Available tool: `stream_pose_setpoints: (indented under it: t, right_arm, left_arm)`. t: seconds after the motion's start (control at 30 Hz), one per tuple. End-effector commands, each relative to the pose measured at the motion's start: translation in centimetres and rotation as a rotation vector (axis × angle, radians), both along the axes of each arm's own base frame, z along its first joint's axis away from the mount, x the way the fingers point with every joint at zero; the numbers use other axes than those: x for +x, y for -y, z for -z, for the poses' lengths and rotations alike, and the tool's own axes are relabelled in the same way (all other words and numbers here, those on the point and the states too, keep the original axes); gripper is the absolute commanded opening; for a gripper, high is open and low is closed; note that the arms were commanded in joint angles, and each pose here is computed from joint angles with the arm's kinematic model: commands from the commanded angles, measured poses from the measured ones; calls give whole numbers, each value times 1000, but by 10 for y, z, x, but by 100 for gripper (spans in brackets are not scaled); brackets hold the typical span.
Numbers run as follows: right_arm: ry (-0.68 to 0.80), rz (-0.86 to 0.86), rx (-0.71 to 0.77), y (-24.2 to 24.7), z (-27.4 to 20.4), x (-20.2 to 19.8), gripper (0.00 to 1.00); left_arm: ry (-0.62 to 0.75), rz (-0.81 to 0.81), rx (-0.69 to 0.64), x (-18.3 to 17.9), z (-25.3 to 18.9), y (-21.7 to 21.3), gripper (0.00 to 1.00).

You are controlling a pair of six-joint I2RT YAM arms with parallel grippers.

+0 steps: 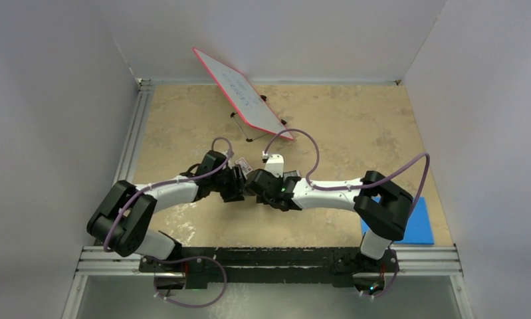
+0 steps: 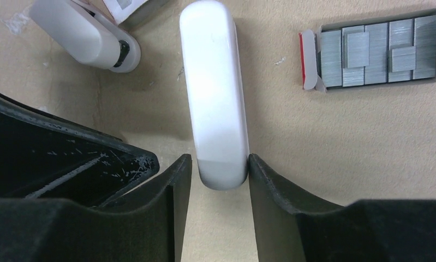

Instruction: Load the staples into the stapler

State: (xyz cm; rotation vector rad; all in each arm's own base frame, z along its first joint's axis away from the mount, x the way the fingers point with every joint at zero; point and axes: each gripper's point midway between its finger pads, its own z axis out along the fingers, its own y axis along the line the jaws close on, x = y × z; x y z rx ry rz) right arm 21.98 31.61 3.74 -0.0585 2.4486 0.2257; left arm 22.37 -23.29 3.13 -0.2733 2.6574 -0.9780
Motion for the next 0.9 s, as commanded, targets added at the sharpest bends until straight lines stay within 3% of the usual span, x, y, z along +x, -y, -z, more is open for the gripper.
stream_pose_setpoints:
  t: [0.0, 0.27, 0.5, 0.87]
  right_arm:
    - [58, 33, 37, -6, -25, 12, 42]
    - [58, 37, 82, -10, -35, 10, 19]
    - [-26, 40, 305, -25, -56, 2, 14]
    - [-90, 10, 438, -34, -68, -3, 12]
  left_arm:
    - [19, 9, -19, 3, 0, 3, 49]
    - [16, 51, -71, -2, -1, 11, 40]
    - [-1, 126, -189, -9, -8, 29, 37]
    - [3, 103, -214, -5, -11, 33, 30]
